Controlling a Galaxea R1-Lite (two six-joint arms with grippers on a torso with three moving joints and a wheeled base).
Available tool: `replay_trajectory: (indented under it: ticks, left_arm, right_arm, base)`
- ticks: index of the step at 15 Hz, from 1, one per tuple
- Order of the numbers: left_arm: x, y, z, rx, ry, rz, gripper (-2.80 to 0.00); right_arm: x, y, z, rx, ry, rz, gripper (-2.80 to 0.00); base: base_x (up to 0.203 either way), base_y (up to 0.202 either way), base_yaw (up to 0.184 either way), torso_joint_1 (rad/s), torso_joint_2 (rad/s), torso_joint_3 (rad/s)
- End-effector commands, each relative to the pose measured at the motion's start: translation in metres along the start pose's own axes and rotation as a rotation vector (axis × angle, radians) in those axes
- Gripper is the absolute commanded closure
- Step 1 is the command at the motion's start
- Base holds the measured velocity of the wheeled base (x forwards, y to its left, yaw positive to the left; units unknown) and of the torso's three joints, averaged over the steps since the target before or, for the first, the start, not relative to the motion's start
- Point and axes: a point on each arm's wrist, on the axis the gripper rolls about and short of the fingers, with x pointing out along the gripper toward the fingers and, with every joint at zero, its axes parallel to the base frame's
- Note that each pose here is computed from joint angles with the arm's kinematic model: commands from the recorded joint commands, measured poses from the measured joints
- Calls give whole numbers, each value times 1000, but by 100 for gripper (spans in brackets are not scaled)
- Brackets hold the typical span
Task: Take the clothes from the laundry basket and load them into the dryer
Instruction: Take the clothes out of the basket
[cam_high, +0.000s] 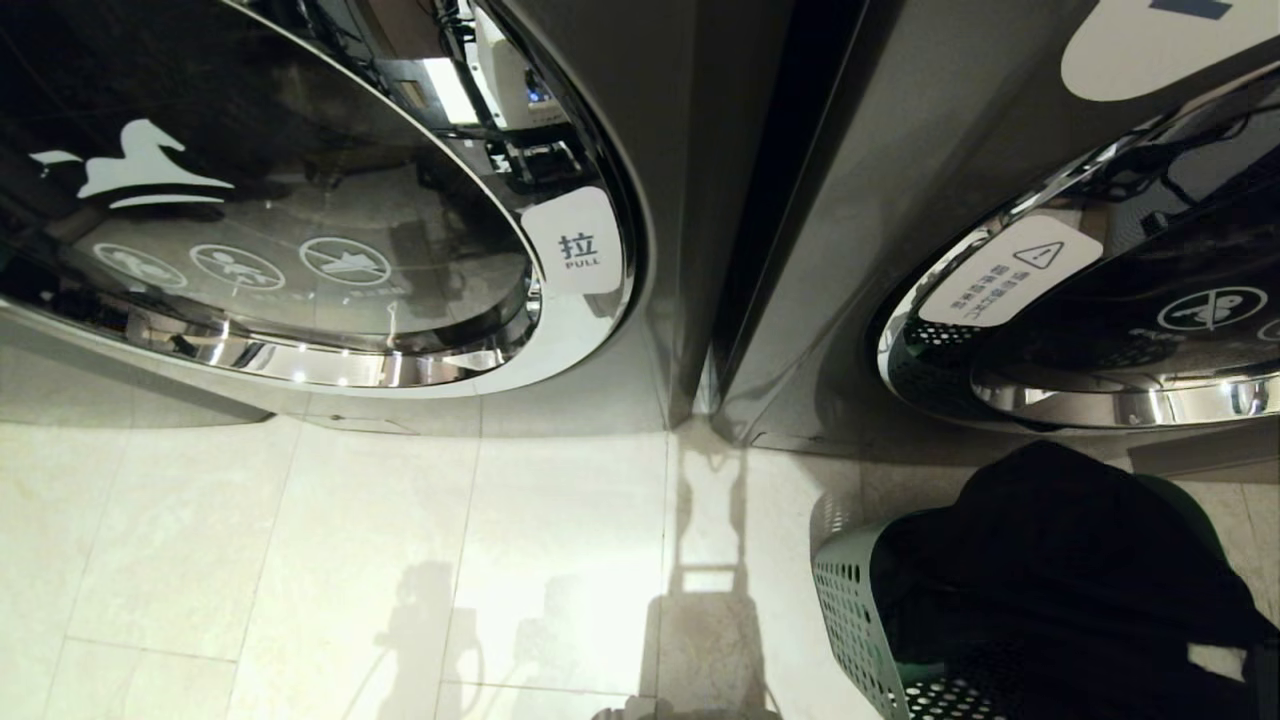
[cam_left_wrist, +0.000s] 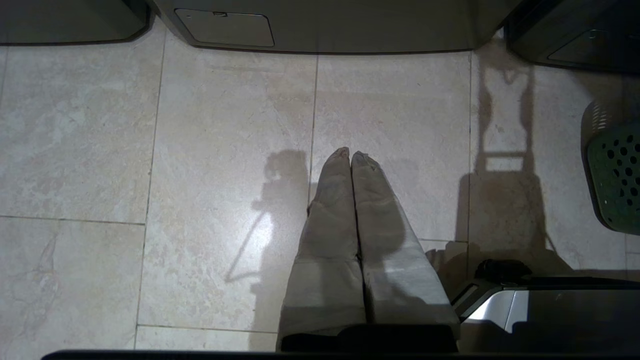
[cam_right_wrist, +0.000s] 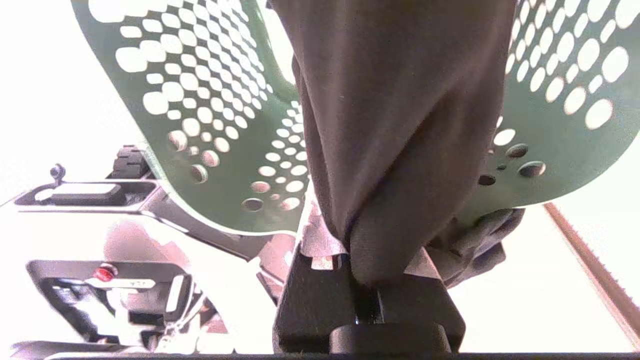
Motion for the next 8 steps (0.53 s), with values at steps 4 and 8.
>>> replay_trajectory:
  ticks: [4,8]
  left_arm:
    - [0,0,0,0,0,0,0]
    - [0,0,0,0,0,1,0]
  right_arm:
    - [-44,54,-5,-202,-180,44,0]
    - [-68,62,-28,-217,-309,-33,0]
  base:
    - [0,0,0,0,0,0]
    - [0,0,0,0,0,0]
